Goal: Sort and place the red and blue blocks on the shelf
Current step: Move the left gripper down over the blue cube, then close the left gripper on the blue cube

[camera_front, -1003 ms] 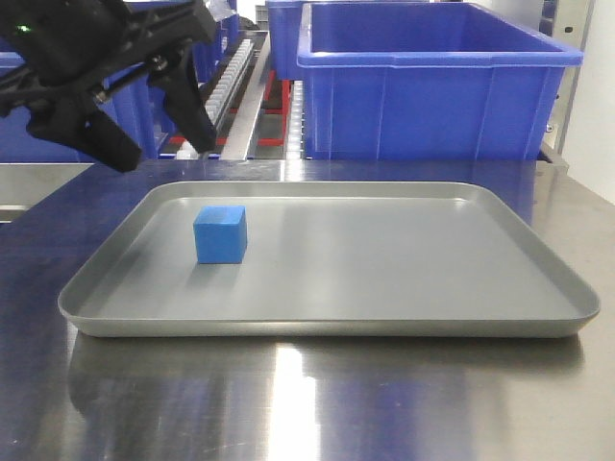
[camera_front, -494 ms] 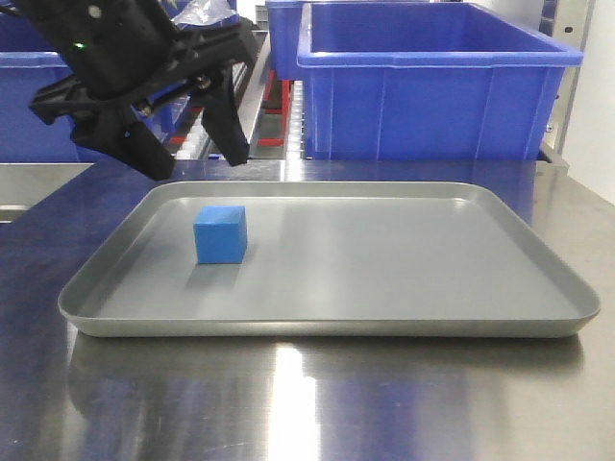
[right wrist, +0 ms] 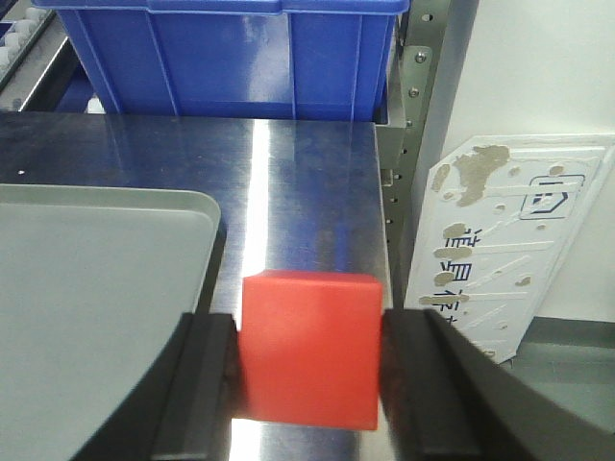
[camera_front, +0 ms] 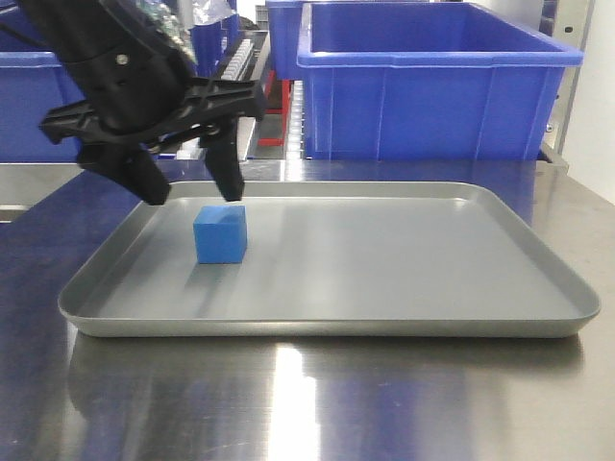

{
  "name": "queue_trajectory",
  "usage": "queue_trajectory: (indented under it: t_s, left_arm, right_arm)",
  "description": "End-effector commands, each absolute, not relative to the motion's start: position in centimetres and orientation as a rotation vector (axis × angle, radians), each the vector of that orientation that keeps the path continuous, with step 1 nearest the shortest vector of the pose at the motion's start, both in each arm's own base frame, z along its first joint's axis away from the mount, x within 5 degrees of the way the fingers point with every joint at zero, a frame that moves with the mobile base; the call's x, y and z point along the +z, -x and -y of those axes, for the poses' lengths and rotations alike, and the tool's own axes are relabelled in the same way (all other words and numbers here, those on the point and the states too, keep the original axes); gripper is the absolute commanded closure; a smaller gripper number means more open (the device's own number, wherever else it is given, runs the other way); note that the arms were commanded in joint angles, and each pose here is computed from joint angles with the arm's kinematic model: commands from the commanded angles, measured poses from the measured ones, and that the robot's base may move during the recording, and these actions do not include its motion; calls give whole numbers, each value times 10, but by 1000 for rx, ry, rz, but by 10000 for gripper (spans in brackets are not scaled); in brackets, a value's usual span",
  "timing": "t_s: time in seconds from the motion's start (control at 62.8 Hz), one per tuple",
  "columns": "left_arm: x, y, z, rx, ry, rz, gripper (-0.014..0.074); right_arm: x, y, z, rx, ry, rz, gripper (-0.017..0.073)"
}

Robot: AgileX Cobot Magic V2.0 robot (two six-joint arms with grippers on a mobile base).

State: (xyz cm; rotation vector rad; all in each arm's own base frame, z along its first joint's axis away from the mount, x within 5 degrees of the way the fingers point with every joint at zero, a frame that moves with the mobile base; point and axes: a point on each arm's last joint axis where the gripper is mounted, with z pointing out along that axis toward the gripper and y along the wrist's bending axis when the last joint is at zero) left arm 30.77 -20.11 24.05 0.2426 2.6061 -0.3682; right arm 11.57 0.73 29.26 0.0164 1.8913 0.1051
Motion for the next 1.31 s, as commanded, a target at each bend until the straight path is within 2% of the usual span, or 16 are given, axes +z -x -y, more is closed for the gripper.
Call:
queue_trajectory:
  t_s: [0.0,0.143,0.732,1.29]
  left_arm:
    - [271,-309,210,-442,-240,-2488,90]
    - [273,-309,219,-460,-250,-2478,90]
    - [266,-312,220,-456,-221,-2501,90]
    - [244,-317,224,-423,-223,-2559,90]
  right_arm:
    - [310,-118,-6,90,-15,-1775,510]
    - [310,-118,-6,90,-15,-1775,510]
    - [310,-118,-6,90,-15,-1775,510]
    - [310,-118,-6,90,-15,-1775,510]
